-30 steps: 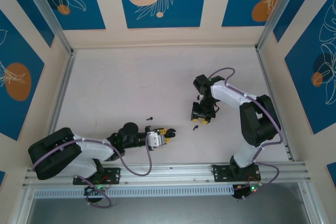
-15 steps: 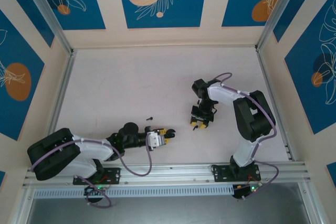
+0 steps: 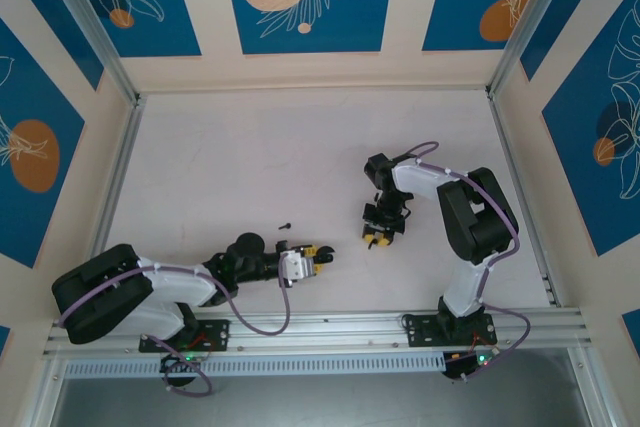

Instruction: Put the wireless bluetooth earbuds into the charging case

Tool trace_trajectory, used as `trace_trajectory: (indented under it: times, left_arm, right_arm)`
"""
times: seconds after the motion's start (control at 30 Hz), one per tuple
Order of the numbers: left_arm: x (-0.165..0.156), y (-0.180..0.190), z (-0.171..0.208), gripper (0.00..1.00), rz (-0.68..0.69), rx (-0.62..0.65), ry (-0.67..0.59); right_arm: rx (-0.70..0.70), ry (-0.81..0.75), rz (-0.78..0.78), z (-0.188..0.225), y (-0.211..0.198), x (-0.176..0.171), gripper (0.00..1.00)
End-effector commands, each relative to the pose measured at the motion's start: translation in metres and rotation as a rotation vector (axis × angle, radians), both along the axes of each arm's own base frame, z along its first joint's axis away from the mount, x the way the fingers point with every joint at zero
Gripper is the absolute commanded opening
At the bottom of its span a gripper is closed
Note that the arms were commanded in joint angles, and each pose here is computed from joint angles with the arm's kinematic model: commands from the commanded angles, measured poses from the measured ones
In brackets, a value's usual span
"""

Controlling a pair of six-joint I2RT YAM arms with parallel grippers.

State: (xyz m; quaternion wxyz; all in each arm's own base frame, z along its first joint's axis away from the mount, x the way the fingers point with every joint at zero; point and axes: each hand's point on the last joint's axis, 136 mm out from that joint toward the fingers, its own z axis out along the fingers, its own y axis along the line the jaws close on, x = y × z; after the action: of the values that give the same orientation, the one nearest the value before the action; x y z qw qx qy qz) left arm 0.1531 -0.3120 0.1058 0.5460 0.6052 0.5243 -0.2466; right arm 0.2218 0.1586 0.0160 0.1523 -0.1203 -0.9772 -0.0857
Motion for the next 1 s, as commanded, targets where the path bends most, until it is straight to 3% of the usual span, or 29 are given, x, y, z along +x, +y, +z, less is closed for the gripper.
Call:
trace_trajectory:
  times: [0.0,0.2,0.53,0.97]
  left_arm:
    - [-0.001,-0.006,0.009,0.24,-0.007,-0.015,-0.007]
    - [0.000,-0.006,0.007,0.24,-0.005,-0.008,0.001]
    - [0.005,-0.009,-0.008,0.24,0.014,0.004,0.022]
    - [0.026,-0.025,-0.017,0.25,0.088,-0.118,0.015]
  right_arm:
    - [-0.010,0.012,0.003,-0.006,-0.002,-0.003,0.24]
    - [-0.012,0.000,0.015,-0.008,-0.004,-0.002,0.18]
    - [0.018,-0.118,0.042,0.008,0.001,0.003,0.18]
    - [0.144,-0.494,0.093,0.050,0.028,0.020,0.18]
